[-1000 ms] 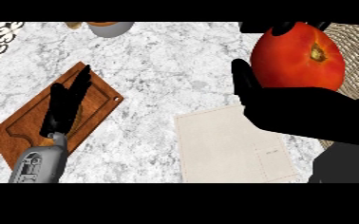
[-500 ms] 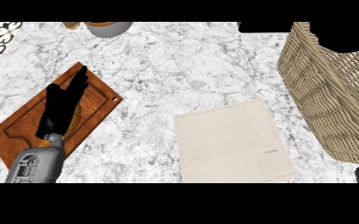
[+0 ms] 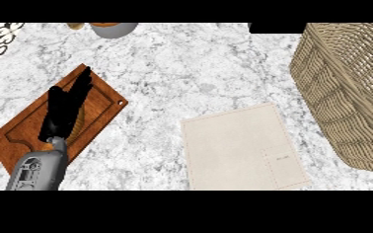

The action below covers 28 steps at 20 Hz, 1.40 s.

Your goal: Pick the tomato from the placemat and place it in the basket

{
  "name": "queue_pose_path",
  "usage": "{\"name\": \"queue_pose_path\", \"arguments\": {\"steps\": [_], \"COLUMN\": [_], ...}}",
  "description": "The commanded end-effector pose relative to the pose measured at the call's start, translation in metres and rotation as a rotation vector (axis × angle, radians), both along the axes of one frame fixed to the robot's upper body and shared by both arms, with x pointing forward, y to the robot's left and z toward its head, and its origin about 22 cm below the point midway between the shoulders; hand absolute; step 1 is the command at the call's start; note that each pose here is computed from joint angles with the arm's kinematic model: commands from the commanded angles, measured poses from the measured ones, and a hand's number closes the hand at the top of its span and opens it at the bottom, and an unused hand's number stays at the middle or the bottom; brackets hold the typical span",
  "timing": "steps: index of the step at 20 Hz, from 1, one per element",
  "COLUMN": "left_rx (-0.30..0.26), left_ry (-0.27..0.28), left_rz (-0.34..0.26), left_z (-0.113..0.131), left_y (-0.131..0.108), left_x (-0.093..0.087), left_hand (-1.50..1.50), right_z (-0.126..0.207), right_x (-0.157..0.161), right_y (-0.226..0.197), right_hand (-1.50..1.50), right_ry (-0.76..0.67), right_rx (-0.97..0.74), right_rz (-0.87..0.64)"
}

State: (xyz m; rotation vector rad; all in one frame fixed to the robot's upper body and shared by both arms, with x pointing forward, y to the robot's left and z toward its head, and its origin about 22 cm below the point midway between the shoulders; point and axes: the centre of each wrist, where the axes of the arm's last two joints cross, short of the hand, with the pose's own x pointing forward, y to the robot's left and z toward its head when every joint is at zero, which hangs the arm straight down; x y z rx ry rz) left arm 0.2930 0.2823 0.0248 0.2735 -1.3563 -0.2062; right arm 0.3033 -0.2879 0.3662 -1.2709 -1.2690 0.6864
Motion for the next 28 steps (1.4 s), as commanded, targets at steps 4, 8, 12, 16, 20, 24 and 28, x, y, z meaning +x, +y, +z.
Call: {"name": "queue_pose_path", "arguments": {"steps": [4,8,12,16,20,24,28], "left_rx": [0.002,0.000,-0.001,0.012,0.003,0.002,0.000], "left_ry": [0.002,0.007,0.006,-0.001,-0.026,0.006,0.005], "left_rz": [-0.004,-0.018,-0.006,0.003,-0.020,-0.022,-0.013], "left_z": [0.001,0.003,-0.010,0.000,0.006,0.006,0.015], "left_y": [-0.006,-0.030,-0.010,-0.006,-0.017,-0.014,0.011], "left_x": [-0.015,-0.008,-0.001,0.011,0.001,-0.002,-0.012], "left_hand": [0.00,0.00,0.00,0.00,0.00,0.00,0.00], "right_z": [-0.033,-0.056,-0.065,-0.114,-0.143,-0.143,-0.153], "right_x": [-0.005,0.020,0.018,0.031,0.029,0.041,0.042], "right_y": [-0.071,-0.084,-0.100,-0.102,-0.124,-0.132,-0.132], "right_hand": [1.50,1.50,1.50,1.50,1.50,-1.50,-1.50], "right_ry": [0.033,0.054,0.081,0.122,0.155,0.113,0.024], "right_rx": [0.007,0.031,0.012,0.043,0.246,0.326,0.345], "right_rz": [0.053,0.061,0.067,0.071,0.023,0.040,0.046]}}
